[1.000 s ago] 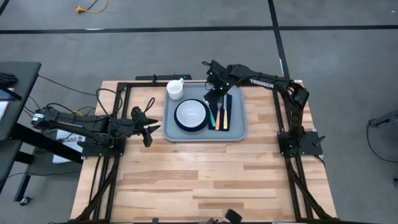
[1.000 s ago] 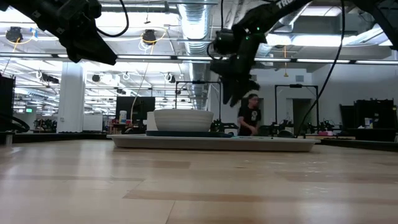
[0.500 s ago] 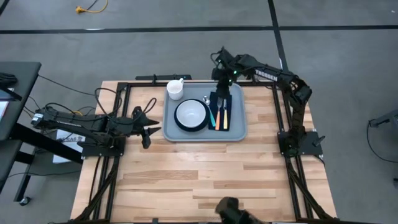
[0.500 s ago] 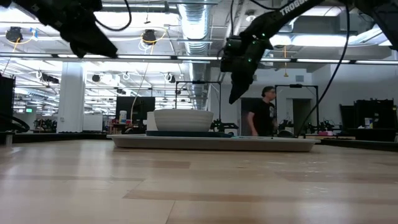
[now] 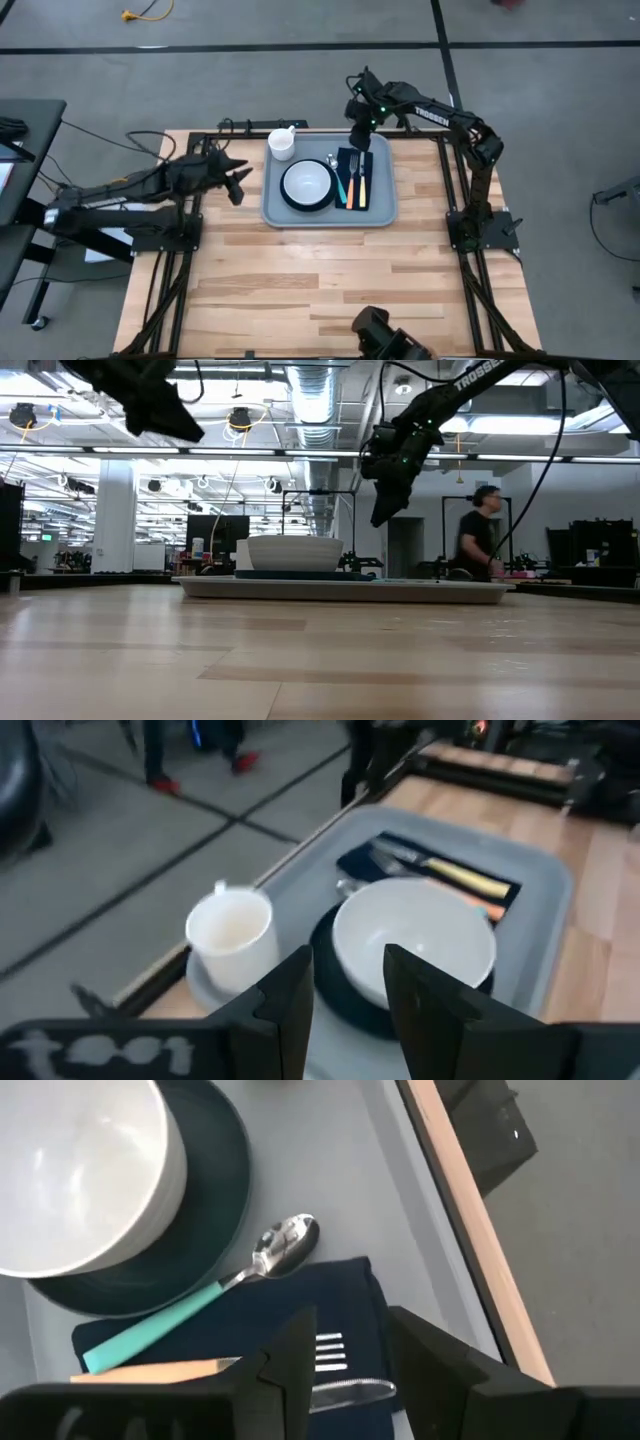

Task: Set up tray
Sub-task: Adjust the blue spoon on top of the blue napkin on the gray tray

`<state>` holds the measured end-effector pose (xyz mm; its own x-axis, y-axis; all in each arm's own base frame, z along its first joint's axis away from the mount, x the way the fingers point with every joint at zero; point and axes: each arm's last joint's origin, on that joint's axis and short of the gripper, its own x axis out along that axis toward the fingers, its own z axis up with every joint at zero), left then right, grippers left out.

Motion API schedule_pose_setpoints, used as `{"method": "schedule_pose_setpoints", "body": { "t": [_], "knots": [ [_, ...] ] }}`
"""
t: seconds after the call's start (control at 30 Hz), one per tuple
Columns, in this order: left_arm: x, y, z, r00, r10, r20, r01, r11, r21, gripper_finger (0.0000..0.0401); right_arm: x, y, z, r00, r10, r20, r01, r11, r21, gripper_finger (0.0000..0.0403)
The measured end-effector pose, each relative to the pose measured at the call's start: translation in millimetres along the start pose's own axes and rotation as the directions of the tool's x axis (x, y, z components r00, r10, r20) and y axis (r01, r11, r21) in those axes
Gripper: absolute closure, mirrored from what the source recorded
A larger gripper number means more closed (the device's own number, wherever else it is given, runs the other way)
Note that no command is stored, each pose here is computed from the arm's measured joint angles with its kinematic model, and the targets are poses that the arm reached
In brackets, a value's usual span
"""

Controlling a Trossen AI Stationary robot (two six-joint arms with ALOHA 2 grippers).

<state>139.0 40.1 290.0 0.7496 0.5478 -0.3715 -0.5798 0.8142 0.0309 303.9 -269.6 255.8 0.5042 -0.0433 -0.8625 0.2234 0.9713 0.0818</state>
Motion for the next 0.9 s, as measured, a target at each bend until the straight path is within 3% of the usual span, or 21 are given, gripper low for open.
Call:
{"method": "schedule_pose_setpoints", "body": {
  "t": [0.17,0.27,0.43,0.53,0.67,0.9],
  "knots": [
    [7,22,-4,0.995,-0.067,-0.072,0.063,0.997,-0.055,0.0287,2,7,4,1.0,0.013,0.012,-0.012,0.997,-0.077,0.0285],
    [9,29,-2,0.991,-0.12,-0.056,0.117,0.992,-0.054,0.0287,3,7,4,0.999,0.035,0.023,-0.031,0.991,-0.133,0.0285],
    [10,36,4,0.995,-0.102,0.01,0.102,0.994,-0.04,0.0287,15,-13,6,0.995,0.066,0.078,-0.051,0.983,-0.174,0.0285],
    [10,39,8,0.996,-0.082,0.045,0.084,0.996,-0.042,0.0287,39,-30,8,0.994,0.105,0.041,-0.098,0.985,-0.144,0.0285],
    [10,42,11,0.995,-0.066,0.078,0.07,0.996,-0.047,0.0287,68,-41,-2,0.974,0.178,-0.139,-0.193,0.976,-0.099,0.0285],
    [10,42,11,0.994,-0.065,0.083,0.067,0.998,-0.02,0.0287,79,-35,-1,0.943,0.254,-0.213,-0.275,0.959,-0.073,0.0285]
  ]
}}
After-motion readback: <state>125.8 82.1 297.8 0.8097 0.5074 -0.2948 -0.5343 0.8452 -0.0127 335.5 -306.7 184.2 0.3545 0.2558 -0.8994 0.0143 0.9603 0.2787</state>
